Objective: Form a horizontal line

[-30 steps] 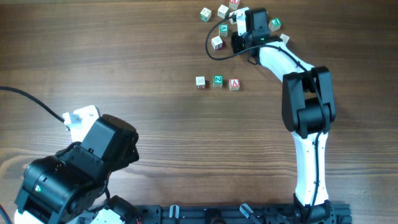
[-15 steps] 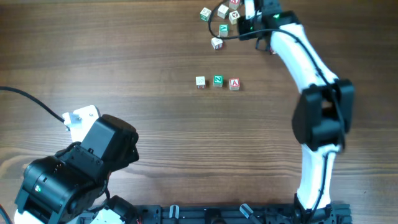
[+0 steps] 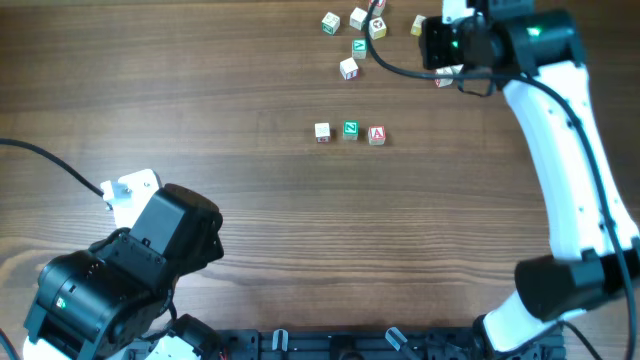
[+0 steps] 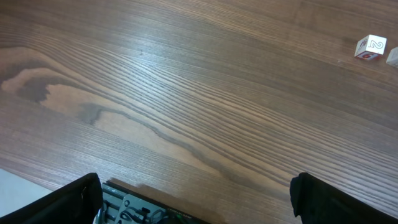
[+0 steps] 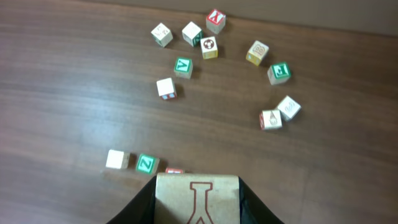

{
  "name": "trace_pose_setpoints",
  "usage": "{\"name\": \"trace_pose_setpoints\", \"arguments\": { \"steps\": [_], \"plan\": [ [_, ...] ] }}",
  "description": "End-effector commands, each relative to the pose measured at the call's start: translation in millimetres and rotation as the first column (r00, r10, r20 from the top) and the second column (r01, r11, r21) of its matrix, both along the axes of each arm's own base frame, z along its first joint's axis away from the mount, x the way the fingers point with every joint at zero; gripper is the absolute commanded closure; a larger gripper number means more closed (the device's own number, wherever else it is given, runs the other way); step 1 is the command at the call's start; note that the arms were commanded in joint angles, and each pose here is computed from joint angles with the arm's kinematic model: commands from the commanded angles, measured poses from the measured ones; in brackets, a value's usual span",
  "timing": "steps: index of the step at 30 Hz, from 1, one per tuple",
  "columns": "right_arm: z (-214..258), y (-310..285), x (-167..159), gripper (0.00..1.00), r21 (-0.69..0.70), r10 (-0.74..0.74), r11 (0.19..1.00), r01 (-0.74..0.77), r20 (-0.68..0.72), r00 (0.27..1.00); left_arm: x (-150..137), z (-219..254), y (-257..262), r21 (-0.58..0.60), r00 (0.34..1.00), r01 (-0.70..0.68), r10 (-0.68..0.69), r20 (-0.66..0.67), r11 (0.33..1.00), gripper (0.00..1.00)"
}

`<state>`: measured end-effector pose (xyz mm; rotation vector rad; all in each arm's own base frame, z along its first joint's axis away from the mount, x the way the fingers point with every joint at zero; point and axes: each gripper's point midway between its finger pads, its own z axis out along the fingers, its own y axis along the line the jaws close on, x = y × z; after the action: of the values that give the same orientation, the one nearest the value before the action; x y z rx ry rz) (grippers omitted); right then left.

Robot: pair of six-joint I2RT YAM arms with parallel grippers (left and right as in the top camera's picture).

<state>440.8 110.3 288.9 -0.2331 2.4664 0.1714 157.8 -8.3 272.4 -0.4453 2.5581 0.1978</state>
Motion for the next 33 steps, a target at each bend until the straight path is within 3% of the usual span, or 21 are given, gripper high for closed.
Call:
{"name": "trace_pose_setpoints", "arguments": {
  "steps": [1,10,15,20,26,33],
  "plan": [
    [23.5,-8.5,-18.7,0.75,0.024,-0.055,0.998,0.054,0.015,0.998,-0.6,1.1,0.2,-0.005,1.000,-0.002,0.002,0.005,1.000,0.00],
    [-14.6,-13.9,-29.2,0.75,-0.006,-0.093,0.996,0.093,-0.105,0.990,-0.6,1.1,0.2,-0.005,1.000,-0.002,0.002,0.005,1.000,0.00],
    [-62.7,-31.4,-24.0,0.75,-0.090,-0.193,0.979,0.182,-0.139,0.971,-0.6,1.1,0.2,-0.005,1.000,-0.002,0.002,0.005,1.000,0.00],
    [-138.7,-32.3,-24.2,0.74,-0.075,-0.236,0.971,0.225,-0.187,0.954,-0.6,1.1,0.2,-0.005,1.000,-0.002,0.002,0.005,1.000,0.00],
    [-191.1,-10.2,-18.8,0.72,0.053,-0.159,0.984,0.169,-0.150,0.976,-0.6,1.1,0.2,-0.005,1.000,-0.002,0.002,0.005,1.000,0.00],
    [-212.3,-7.0,-7.2,0.72,0.102,-0.155,0.982,0.158,-0.037,0.987,-0.6,1.1,0.2,-0.005,1.000,-0.002,0.002,0.005,1.000,0.00]
  ]
}}
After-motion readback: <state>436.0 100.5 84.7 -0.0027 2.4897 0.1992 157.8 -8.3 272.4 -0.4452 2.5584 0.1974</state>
